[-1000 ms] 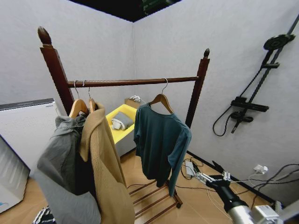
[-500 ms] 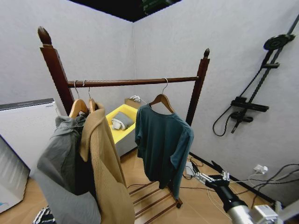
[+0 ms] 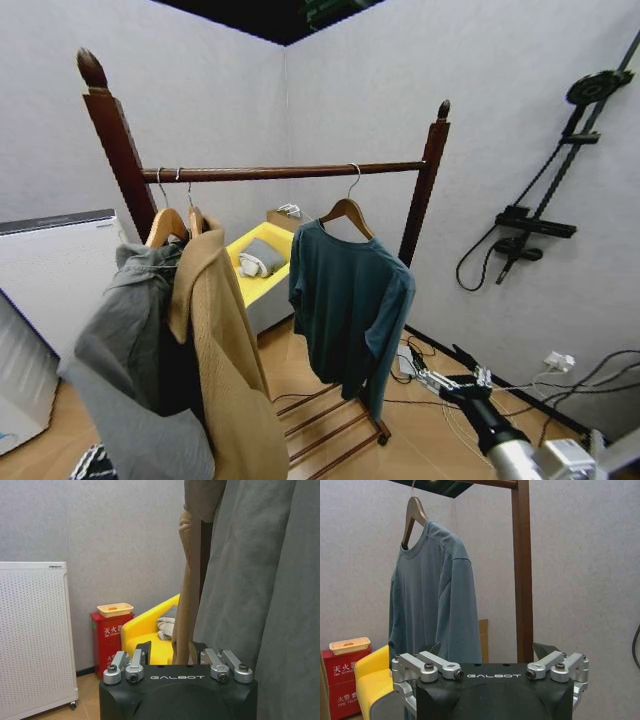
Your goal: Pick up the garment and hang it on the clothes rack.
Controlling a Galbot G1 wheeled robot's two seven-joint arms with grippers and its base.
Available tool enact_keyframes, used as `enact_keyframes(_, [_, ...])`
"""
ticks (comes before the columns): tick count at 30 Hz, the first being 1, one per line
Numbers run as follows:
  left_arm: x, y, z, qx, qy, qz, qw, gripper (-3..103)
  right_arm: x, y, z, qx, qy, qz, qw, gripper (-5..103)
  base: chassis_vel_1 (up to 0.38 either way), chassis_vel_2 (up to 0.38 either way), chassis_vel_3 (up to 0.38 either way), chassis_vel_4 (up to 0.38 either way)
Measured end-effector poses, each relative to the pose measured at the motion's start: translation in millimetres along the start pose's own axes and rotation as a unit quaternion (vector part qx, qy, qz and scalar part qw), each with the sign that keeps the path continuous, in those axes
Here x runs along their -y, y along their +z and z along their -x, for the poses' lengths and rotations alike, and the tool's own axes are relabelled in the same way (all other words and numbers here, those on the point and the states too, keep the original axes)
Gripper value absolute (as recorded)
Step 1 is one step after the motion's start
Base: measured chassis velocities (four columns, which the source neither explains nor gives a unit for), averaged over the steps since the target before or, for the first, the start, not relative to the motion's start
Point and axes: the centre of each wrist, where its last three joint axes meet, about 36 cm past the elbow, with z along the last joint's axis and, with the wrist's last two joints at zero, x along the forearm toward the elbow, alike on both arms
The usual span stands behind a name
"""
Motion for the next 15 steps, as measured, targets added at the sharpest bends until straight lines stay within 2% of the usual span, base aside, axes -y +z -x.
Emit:
enact_keyframes(9, [0.0, 0.0, 0.0, 0.0, 0.0, 0.0, 1.0, 46, 0.0, 0.0, 0.0, 0.0, 0.0, 0.0, 1.0, 100, 0.016, -0.01, -0.008, 0.008])
enact_keyframes(15, [0.0, 0.0, 0.0, 0.0, 0.0, 0.0, 1.0, 46, 0.0, 0.0, 0.0, 0.0, 0.0, 0.0, 1.0, 100, 0.127, -0.12, -0.132, 0.114])
